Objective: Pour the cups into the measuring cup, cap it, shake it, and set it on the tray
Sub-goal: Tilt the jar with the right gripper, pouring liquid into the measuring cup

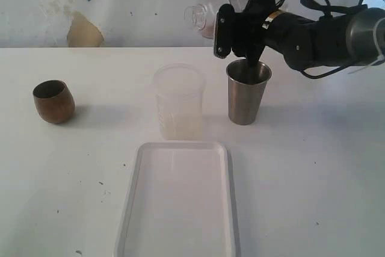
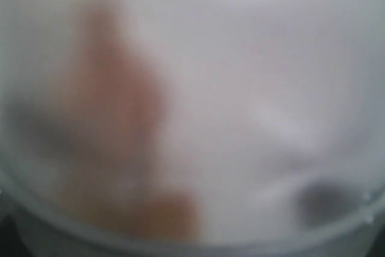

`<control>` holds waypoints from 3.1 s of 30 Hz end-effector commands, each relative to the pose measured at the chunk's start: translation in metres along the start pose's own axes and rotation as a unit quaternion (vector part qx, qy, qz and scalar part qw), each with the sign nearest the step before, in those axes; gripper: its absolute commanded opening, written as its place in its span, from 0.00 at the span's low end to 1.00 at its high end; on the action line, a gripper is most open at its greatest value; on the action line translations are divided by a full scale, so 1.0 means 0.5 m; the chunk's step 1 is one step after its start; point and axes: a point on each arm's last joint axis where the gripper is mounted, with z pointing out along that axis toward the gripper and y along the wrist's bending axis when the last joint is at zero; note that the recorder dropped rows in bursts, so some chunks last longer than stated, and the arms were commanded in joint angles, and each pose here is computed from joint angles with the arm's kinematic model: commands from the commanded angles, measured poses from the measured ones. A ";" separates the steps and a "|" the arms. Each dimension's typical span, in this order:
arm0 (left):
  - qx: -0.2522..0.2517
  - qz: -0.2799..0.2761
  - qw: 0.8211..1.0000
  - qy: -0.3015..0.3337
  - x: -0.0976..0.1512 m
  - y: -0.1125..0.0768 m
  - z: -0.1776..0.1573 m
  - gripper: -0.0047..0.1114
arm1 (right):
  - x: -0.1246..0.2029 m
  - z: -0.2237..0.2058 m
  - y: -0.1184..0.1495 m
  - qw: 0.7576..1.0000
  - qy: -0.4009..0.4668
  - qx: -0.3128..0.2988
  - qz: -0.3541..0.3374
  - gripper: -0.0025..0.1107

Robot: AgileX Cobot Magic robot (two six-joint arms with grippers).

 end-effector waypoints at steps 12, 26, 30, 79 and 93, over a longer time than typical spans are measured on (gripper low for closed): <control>0.001 -0.004 1.000 -0.006 0.001 -0.001 0.000 0.05 | -0.007 -0.005 -0.039 0.992 -0.003 0.071 -0.101 0.02; 0.001 -0.004 1.000 -0.006 0.001 -0.001 0.000 0.05 | -0.009 -0.005 -0.042 0.985 -0.002 0.080 -0.154 0.02; 0.001 -0.004 1.000 -0.006 0.001 -0.001 0.000 0.05 | -0.011 -0.006 -0.043 0.983 -0.005 0.086 -0.162 0.02; 0.001 -0.004 1.000 -0.006 0.001 -0.001 0.000 0.05 | -0.016 -0.010 -0.047 0.975 -0.010 0.106 -0.196 0.02; 0.001 -0.004 1.000 -0.006 0.001 -0.001 0.000 0.05 | -0.016 -0.010 -0.047 0.974 -0.009 0.107 -0.201 0.02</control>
